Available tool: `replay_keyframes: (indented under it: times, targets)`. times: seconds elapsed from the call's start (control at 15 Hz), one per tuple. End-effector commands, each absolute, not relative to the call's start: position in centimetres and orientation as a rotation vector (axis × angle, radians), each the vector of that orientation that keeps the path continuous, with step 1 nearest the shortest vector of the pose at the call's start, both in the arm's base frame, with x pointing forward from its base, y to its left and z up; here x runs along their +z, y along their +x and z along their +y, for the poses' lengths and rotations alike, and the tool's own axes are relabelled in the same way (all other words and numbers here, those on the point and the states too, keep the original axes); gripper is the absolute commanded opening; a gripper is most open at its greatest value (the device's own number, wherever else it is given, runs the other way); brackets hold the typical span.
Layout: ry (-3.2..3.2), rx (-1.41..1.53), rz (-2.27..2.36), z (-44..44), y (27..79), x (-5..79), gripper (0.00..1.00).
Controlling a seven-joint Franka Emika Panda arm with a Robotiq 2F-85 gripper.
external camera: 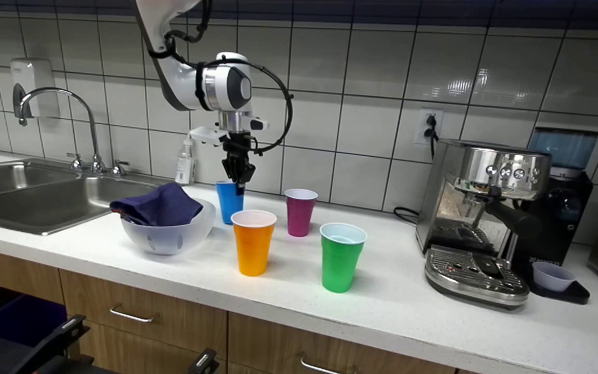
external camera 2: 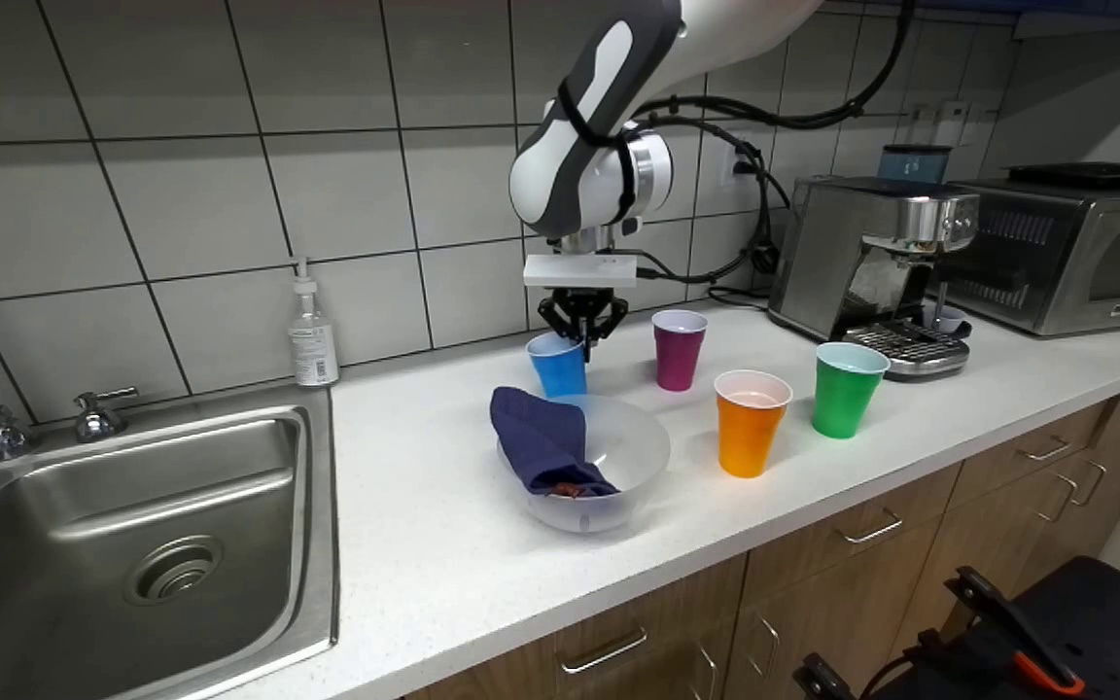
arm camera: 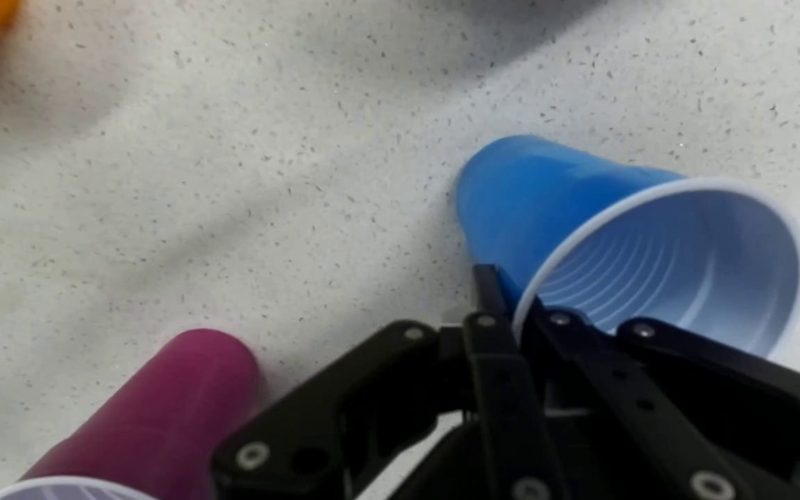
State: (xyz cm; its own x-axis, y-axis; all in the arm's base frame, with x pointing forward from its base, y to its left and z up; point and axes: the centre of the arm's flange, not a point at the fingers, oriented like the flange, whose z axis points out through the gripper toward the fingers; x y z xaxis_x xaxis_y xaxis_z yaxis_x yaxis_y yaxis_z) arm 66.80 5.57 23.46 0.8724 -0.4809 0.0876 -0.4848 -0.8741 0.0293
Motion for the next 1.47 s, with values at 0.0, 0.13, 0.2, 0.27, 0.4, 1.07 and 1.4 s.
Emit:
replay_keyframes:
  times: [0.0, 0.13, 0.2, 0.27, 0.4, 1.07, 1.4]
  targets:
    - [2.982, 0.133, -0.812, 6.0, 67.2, 24.2, 0.00]
    - [2.984, 0.138, -0.814, 6.0, 66.9, 24.6, 0.01]
    - [2.985, 0.143, -0.818, 6.0, 66.7, 24.8, 0.01]
    - [2.987, 0.149, -0.821, 6.0, 66.6, 25.0, 0.01]
    - [2.987, 0.161, -0.830, 6.0, 66.4, 25.6, 0.01]
    - [2.990, 0.208, -0.873, 5.6, 64.3, 28.7, 0.01]
    - [2.993, 0.219, -0.862, 5.6, 62.3, 30.0, 0.01]
